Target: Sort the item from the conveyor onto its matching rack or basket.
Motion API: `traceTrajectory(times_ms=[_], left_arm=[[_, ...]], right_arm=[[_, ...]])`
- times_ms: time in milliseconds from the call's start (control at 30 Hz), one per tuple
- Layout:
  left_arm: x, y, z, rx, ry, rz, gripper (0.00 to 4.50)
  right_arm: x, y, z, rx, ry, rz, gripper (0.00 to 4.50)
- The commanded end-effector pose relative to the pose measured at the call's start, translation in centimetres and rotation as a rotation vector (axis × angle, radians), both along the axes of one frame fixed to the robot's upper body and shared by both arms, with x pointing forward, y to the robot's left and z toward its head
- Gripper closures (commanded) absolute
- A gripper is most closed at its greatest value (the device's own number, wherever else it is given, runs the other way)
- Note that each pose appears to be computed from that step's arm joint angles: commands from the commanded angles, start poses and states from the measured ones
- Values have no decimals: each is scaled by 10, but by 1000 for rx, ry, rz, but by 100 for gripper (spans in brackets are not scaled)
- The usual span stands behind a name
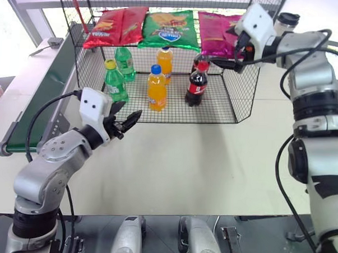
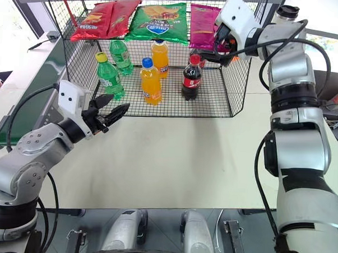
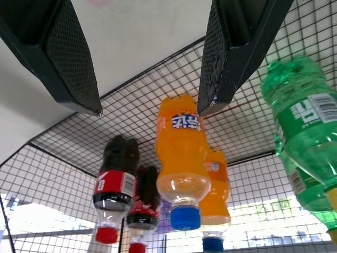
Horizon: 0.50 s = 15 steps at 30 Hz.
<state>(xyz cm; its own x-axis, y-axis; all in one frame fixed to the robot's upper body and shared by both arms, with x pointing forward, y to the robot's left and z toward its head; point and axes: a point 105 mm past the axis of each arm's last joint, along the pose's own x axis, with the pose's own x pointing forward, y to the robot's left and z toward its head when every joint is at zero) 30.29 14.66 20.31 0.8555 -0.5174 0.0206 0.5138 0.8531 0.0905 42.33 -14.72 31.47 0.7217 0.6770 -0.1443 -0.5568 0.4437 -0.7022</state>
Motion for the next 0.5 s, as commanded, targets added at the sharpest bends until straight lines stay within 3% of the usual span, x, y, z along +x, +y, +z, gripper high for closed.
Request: traceTrajectory(times_ms=[33, 233, 400, 500], left_arm=[[-2, 7, 13, 9, -65, 26, 153], [3, 16, 20, -5, -85, 57, 153], [-6, 23, 29, -70, -80, 19, 153], [-11, 28, 28, -58, -57, 7, 153]], right_arm=[[-27, 1, 28, 7, -165, 73, 2], [-42, -11, 28, 26, -276, 9, 2], [-98, -26, 9, 408, -73, 103, 2], [-113, -25, -14, 560, 50, 89, 2]])
